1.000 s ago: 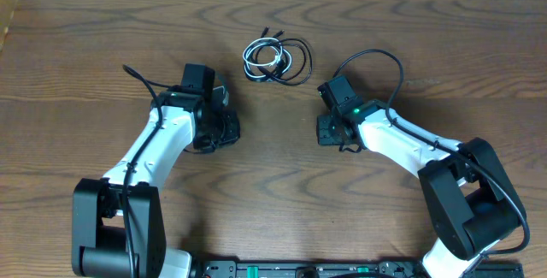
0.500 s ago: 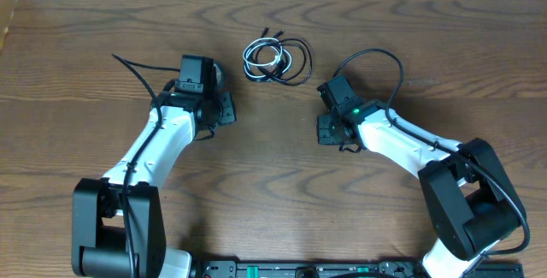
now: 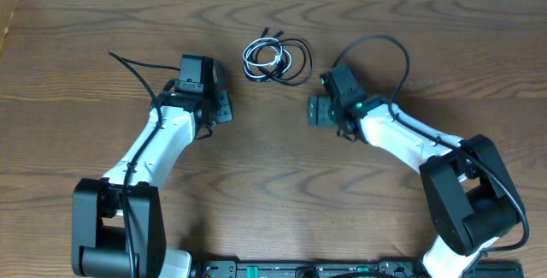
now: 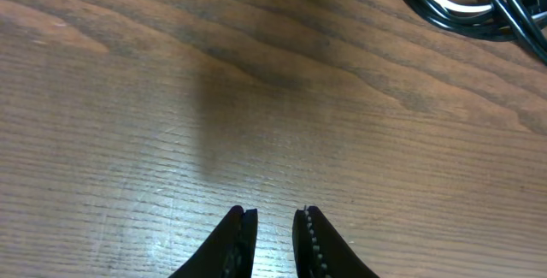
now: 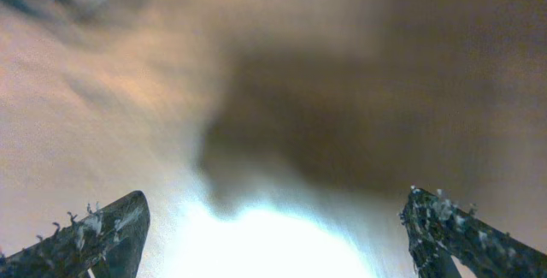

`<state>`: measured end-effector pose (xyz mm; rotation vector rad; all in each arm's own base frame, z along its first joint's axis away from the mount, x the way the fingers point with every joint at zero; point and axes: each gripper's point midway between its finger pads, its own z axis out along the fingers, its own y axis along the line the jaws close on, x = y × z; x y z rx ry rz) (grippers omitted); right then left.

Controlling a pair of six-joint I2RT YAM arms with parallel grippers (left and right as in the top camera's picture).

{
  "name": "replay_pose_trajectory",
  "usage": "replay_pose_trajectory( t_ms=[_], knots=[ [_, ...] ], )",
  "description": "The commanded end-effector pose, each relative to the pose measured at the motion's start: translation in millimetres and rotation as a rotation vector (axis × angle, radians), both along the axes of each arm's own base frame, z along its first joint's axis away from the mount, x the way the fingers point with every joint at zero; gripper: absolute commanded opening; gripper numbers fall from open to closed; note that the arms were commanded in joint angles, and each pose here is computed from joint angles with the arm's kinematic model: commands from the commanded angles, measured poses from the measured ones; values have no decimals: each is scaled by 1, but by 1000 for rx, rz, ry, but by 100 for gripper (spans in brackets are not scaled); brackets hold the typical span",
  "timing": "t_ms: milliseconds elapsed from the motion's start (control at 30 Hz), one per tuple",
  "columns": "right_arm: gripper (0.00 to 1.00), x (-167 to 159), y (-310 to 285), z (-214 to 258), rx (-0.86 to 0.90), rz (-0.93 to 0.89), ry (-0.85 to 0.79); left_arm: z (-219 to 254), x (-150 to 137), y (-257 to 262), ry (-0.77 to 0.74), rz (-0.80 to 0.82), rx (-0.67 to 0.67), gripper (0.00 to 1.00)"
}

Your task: Untangle cables

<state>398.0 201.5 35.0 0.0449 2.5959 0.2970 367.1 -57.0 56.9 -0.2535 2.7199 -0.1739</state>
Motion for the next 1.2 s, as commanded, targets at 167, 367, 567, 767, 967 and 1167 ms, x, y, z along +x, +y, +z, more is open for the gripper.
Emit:
replay_pose_trajectory(
  t_ms=[167, 367, 567, 767, 967, 1167],
  knots=[
    [97, 52, 26, 52, 124, -10, -248, -4, 0, 4, 4, 17, 19, 11],
    [99, 65, 23, 62, 120, -39, -322, -4, 0, 3, 11, 83, -12, 7],
    [99, 82, 26, 63, 131, -55, -399, -4, 0, 0, 14, 86, -34, 8],
    [99, 89, 33, 45, 147, -45, -406, -4, 0, 0, 14, 87, -34, 8],
    [99, 85, 34, 15, 129, -32, -352, -4, 0, 0, 13, 87, -34, 8],
    [99, 86, 34, 18, 132, -32, -359, -4, 0, 0, 13, 87, -34, 8]
  ],
)
